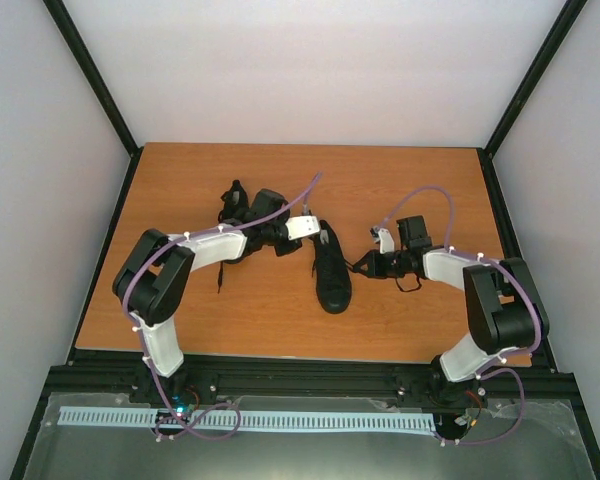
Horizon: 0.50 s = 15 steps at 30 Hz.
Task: Tie the shoes
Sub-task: Tie the shoelace on the shoe.
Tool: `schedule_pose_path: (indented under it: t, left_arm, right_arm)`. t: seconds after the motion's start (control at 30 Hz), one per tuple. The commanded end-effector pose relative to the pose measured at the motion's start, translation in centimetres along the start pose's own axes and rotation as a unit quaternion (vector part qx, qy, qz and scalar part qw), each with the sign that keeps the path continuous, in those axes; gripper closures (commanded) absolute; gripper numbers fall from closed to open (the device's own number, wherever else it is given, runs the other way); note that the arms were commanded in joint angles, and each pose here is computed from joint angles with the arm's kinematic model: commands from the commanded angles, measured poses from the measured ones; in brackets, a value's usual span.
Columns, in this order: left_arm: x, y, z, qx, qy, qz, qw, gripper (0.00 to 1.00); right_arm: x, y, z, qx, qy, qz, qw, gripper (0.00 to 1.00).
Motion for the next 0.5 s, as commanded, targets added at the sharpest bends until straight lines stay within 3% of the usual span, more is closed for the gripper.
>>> schedule_pose_path:
  t: [0.0,0.1,0.13,0.2,0.27,0.47]
  left_arm:
    - [1.2,-0.1,-1.2,0.007,-0.016,0.023,1.0,0.99]
    - [0.7,0.4,-0.1,-0.02,-0.025,-0.002,0.999,0.99]
    - [0.4,0.6,0.3,-0.03,-0.033,-0.015,0.999,0.95]
    - [-0.4,1.4,0.9,-0.043,-0.049,-0.042,0.997,0.65]
    - [-1.0,2.1,1.2,-0.05,-0.066,-0.061,0.995,0.47]
    - [-3.1,5.3,4.3,-0.12,-0.115,-0.133,0.977,0.27]
  right_arm:
    - [-0.3,-0.5,-0.1,0.008,-0.006,0.003,1.0,0.97]
    - [0.3,-0.7,0.5,0.009,0.001,0.011,1.0,0.97]
    - [0.6,-0.8,0.7,0.01,0.006,0.012,1.0,0.97]
    - [1.0,-1.0,0.9,0.013,0.012,0.015,1.0,0.97]
    - [1.1,-1.1,1.2,0.011,0.013,0.018,1.0,0.97]
    - [1.4,-1.2,1.7,0.005,0.018,0.021,1.0,0.97]
Point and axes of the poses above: each gripper's point midway between its finger pads, its own y axis back along the fingers, its own x axis along the line the jaws close on, z = x × y, the point moved 3 cm from there along y, back along the fingers, and after that the axes turned 15 degrees about -y, right-handed, at the moved point
